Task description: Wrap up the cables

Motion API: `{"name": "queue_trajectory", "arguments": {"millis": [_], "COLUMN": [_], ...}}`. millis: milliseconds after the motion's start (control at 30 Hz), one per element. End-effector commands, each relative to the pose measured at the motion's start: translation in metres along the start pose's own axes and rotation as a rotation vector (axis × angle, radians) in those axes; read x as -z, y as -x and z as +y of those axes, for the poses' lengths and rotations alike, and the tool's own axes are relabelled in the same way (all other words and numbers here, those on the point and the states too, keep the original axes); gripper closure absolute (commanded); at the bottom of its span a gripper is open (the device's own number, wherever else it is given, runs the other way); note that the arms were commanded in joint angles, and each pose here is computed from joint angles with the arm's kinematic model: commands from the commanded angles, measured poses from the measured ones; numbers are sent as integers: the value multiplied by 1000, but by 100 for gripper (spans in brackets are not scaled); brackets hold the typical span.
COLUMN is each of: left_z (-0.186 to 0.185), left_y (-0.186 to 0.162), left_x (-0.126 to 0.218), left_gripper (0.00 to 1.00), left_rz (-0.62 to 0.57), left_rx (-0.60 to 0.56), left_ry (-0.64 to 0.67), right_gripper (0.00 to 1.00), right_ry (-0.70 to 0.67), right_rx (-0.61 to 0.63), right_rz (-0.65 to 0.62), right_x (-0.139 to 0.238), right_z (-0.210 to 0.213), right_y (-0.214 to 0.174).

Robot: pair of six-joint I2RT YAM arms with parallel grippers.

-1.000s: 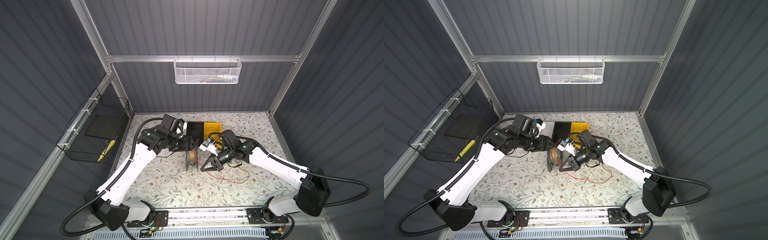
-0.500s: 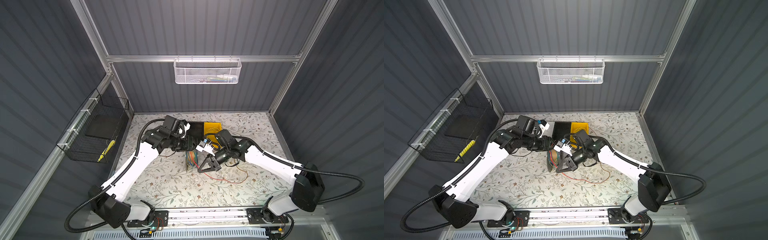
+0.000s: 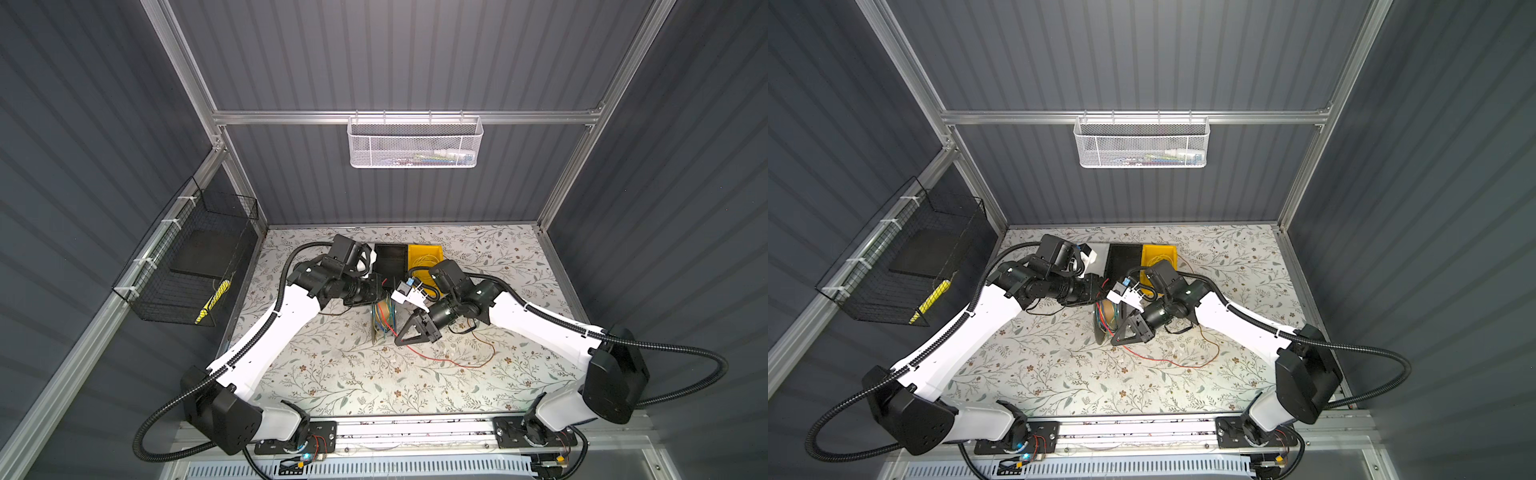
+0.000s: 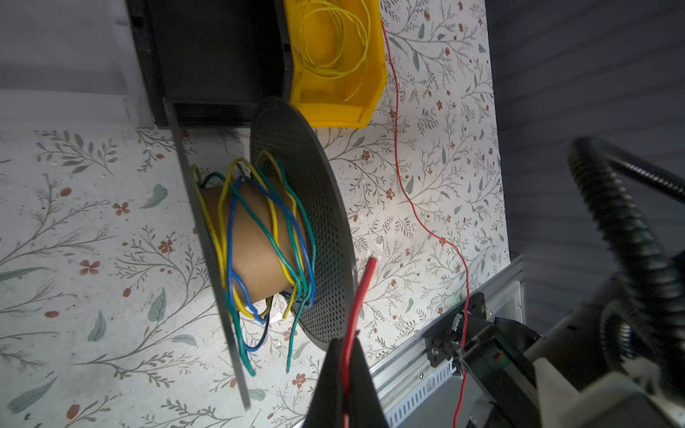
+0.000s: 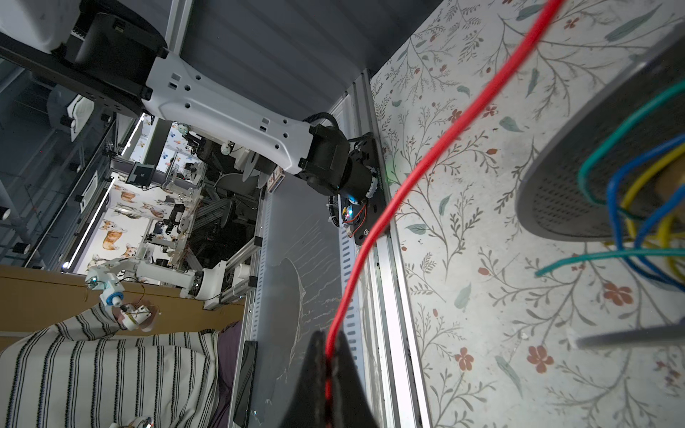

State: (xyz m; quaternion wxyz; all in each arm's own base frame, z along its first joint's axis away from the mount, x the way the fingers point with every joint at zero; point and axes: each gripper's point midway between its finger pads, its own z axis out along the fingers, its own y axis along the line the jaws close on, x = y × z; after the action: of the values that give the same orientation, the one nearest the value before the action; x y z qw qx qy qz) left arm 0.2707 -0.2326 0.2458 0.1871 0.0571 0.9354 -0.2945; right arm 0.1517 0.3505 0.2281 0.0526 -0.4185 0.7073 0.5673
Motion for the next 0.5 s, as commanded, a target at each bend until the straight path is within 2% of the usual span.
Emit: {"name": "queue_trajectory", "arguments": {"millis": [0,267,367,467], "left_z": [14,25,22,14], "left_y": [19,43,57,66], "left_x": [18,47,53,46], "left_gripper": [100,100,100,100], "left_rz": [-146,-336,-441,-446], "left_rx": [97,272,359,392], "left_ry": [71,145,85,38], "right_gripper": [100,100,100,100], "right_ry": [-5,-114,-202,-231], "right_rx": [-40,-69,-87,-100], "right_rz": [1,-10,-22,-38], "right_x": [-4,-6,-6,-5], "right_z": [-5,-23,-36,-39], "right_y": [-7,-21,-25,-28]}}
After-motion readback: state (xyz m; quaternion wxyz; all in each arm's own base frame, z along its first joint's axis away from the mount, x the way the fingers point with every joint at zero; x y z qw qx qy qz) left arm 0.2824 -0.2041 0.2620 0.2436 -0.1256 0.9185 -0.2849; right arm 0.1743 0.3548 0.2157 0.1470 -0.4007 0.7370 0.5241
